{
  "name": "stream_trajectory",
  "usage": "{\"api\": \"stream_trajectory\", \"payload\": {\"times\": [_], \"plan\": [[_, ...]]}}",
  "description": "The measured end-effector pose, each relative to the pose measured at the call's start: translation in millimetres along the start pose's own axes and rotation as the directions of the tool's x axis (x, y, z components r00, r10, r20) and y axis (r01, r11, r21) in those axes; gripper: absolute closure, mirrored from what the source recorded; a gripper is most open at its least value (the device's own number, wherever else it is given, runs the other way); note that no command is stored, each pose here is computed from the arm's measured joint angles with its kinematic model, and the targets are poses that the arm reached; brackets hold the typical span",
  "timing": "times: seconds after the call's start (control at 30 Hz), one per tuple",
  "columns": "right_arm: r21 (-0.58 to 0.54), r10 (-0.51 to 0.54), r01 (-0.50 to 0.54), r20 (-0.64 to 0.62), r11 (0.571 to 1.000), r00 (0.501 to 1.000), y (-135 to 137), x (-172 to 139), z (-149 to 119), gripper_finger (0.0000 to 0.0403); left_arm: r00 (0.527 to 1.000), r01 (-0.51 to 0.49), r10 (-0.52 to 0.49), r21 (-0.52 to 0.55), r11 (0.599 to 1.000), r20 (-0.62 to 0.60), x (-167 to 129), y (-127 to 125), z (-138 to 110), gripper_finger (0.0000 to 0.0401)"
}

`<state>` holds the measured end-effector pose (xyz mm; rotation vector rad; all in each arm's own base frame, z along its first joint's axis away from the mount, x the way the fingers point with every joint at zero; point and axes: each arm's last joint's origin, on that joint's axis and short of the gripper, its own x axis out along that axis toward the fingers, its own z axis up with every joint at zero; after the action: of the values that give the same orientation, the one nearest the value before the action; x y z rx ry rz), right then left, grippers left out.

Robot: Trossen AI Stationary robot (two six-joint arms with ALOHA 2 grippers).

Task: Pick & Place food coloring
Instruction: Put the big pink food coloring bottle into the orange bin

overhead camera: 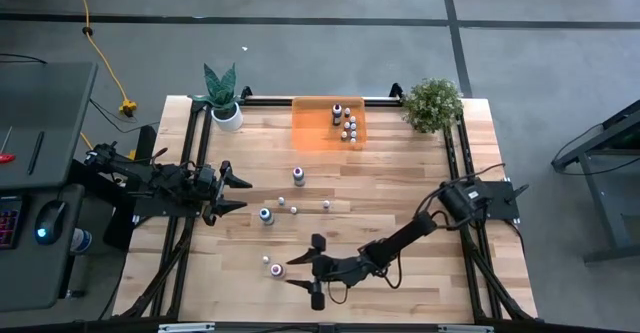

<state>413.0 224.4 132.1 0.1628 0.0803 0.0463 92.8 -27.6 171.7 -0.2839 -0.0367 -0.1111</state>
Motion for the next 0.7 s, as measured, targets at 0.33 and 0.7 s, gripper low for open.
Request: {"api": "stream_trajectory", "payload": {"times": [0.33, 0.7], "plan": [[0.006, -0.003, 0.003, 0.014, 1.0, 1.0, -1, 18, -14, 0.0196, 1.0, 0.0, 0.0, 0.0, 1.0, 0.0, 0, 0, 0, 0.013], [0.003, -0.008, 0.008, 0.002, 1.0, 1.0, -9, 36, -16, 0.0196, 1.0, 0.0, 0.0, 0.0, 1.0, 0.0, 0, 0, 0, 0.013]]}}
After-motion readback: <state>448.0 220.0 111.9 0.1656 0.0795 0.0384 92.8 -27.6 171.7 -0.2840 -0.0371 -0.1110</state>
